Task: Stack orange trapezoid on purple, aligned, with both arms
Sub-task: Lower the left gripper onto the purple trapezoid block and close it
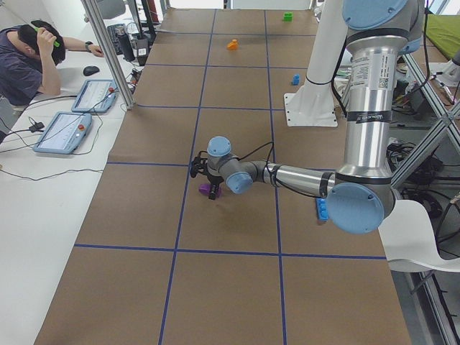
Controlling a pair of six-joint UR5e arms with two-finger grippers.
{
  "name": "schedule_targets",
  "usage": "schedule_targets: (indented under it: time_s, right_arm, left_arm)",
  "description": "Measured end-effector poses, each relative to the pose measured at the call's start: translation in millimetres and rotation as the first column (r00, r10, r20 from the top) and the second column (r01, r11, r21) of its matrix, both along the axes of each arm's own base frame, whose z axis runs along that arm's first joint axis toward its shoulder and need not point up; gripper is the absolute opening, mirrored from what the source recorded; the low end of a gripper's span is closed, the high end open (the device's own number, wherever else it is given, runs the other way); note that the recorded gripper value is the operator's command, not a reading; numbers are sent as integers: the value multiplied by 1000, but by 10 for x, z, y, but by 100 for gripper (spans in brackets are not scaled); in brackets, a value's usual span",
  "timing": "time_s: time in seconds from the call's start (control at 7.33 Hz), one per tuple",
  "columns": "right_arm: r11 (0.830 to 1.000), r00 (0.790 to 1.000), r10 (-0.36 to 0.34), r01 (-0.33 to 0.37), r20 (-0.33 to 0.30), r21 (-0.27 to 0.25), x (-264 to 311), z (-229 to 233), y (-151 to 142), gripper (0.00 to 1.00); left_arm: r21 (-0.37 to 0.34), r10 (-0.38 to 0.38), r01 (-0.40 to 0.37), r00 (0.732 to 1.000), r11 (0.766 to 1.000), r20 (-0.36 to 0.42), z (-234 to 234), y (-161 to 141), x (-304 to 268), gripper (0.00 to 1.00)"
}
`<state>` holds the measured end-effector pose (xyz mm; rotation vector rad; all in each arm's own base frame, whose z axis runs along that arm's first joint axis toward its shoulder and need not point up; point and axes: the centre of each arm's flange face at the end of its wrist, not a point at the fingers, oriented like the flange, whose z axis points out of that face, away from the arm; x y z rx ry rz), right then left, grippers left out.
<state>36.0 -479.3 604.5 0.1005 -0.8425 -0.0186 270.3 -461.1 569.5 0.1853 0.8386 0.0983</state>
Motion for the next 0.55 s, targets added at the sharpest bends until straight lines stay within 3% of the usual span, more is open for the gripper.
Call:
schedule_targets:
  time_s: [0.14, 0.55]
  right_arm:
    - [1000, 1000, 0, 0, 1, 0, -1, 1, 0, 100]
    - [1000, 1000, -1, 1, 3, 4, -3, -23, 0, 100]
  left_arm:
    - [0, -1, 1, 1000, 1000, 0, 2, 1, -1, 0]
    - [11, -8, 8, 1000, 1000, -25, -179, -1, -5, 0]
